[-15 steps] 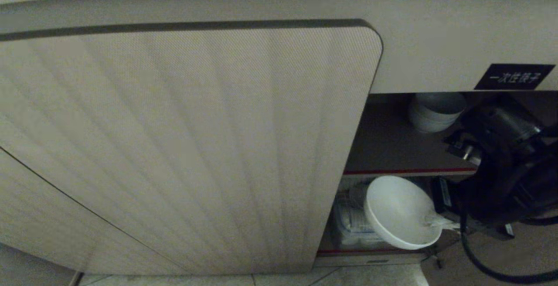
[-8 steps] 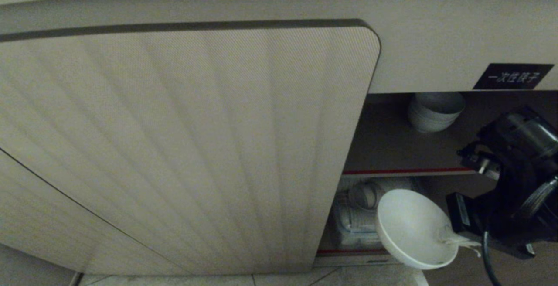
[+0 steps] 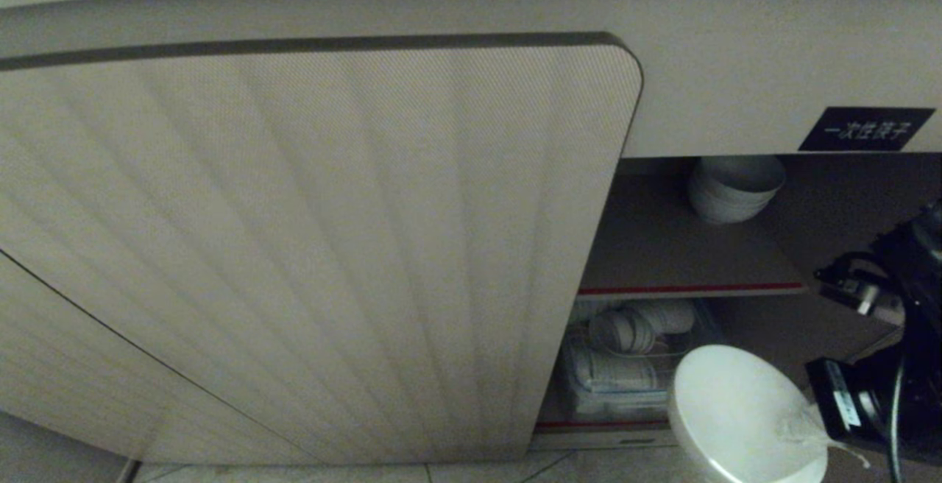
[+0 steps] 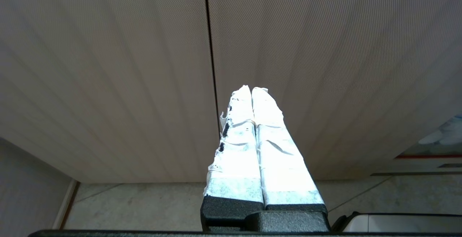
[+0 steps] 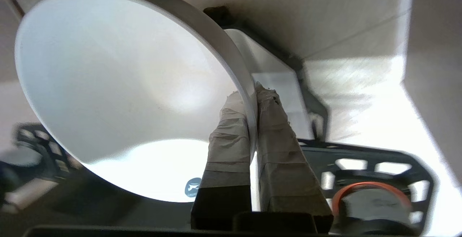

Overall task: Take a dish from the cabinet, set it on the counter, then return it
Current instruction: Place it on the table

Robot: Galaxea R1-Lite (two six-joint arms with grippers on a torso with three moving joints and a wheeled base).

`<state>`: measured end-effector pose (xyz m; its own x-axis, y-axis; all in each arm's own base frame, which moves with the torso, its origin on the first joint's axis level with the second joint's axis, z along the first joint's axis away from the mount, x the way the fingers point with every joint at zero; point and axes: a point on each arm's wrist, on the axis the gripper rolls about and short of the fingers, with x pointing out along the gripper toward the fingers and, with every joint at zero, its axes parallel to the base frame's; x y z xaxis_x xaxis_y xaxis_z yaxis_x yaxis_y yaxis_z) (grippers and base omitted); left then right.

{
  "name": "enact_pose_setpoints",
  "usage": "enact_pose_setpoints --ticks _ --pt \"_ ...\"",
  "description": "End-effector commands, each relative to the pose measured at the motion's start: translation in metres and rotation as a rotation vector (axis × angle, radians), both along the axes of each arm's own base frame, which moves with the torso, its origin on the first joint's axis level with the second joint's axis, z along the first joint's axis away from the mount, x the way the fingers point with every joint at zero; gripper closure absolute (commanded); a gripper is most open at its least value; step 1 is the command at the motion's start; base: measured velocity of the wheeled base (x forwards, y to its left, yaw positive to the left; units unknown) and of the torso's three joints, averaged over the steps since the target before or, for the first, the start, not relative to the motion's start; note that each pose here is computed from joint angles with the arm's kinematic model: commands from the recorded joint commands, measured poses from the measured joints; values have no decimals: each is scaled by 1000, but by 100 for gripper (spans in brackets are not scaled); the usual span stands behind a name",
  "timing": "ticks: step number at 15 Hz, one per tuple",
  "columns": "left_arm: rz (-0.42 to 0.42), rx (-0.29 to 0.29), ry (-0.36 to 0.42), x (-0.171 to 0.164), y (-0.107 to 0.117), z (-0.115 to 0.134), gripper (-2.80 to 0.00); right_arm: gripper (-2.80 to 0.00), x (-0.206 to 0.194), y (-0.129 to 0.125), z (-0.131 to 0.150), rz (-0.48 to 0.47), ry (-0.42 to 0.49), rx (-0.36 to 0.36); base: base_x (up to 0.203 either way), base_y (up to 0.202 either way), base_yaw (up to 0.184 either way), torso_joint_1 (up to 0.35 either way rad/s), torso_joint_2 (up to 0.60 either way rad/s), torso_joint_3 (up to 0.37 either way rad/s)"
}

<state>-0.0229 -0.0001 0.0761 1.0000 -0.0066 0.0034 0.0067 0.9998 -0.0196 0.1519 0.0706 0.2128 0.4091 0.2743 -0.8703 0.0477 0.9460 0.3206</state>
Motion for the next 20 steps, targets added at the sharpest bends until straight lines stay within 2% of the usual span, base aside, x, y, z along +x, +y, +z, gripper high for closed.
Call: enact_pose_setpoints --ticks 1,9,20 --pt "-1 0 0 0 0 0 0 0 -17 -8 4 26 -45 -4 0 0 0 0 0 0" --pt "0 0 0 0 0 0 0 0 -56 -26 -12 198 -122 -82 0 0 0 0 0 0" --pt "1 0 0 0 0 0 0 0 -85 -37 -37 238 -83 -68 0 0 0 0 0 0"
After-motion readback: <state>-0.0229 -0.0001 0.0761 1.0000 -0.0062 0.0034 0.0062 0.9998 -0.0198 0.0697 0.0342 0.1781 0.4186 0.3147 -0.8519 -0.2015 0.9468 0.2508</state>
